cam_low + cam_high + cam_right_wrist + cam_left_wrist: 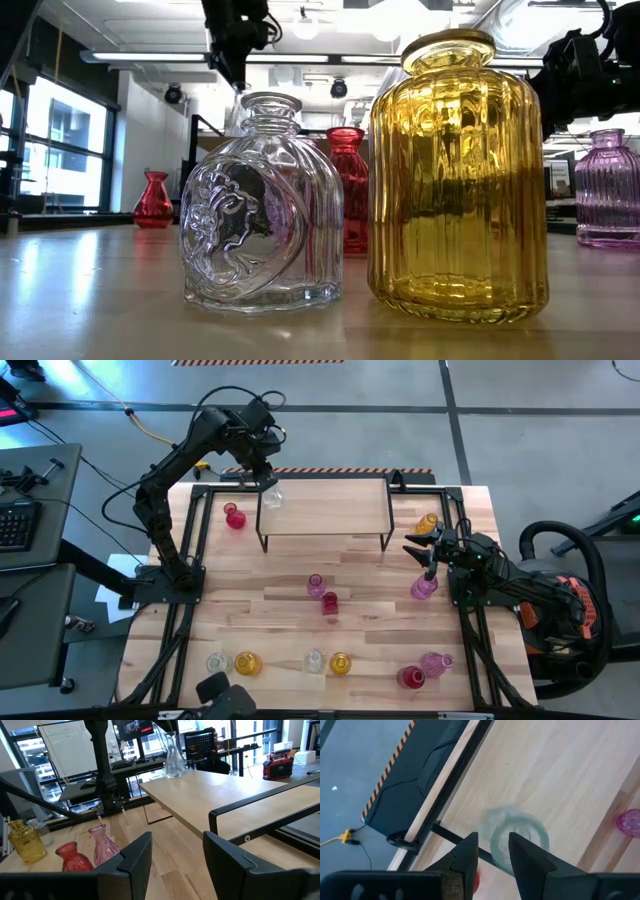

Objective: Sort vases onto shelf
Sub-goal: Put the top transparent vase on the shelf

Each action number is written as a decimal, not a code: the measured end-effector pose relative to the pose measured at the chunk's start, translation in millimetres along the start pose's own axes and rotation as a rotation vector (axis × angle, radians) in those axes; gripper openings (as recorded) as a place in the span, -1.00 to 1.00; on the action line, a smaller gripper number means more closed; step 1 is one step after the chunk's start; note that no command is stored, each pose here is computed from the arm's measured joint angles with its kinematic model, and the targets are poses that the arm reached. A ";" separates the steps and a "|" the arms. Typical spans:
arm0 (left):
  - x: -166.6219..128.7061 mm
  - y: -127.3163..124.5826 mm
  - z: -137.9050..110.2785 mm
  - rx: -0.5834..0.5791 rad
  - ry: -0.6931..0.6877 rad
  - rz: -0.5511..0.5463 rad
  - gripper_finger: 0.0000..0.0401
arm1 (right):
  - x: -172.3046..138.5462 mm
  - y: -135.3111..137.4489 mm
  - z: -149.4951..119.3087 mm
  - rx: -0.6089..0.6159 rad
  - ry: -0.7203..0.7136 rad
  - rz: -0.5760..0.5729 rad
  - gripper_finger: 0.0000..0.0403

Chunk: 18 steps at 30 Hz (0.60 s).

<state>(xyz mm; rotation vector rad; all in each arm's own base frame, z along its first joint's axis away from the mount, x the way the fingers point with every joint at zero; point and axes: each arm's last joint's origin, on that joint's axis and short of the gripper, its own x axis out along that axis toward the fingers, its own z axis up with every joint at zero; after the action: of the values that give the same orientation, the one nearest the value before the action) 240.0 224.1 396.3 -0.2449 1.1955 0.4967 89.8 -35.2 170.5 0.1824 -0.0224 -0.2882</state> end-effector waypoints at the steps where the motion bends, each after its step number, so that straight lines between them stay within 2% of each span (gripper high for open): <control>1: 0.0 0.1 0.2 0.001 -0.002 0.003 -0.49 | 0.0 0.0 -0.1 0.000 0.000 0.000 -0.20; 18: -0.4 2.2 8.3 0.010 -0.084 0.027 -0.49 | 0.0 -0.1 -0.1 0.000 0.000 -0.001 -0.20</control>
<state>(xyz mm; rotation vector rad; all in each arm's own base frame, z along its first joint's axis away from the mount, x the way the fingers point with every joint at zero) 245.7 229.6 399.8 -0.1981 1.1204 0.5194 89.9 -35.3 170.4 0.1825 -0.0221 -0.2895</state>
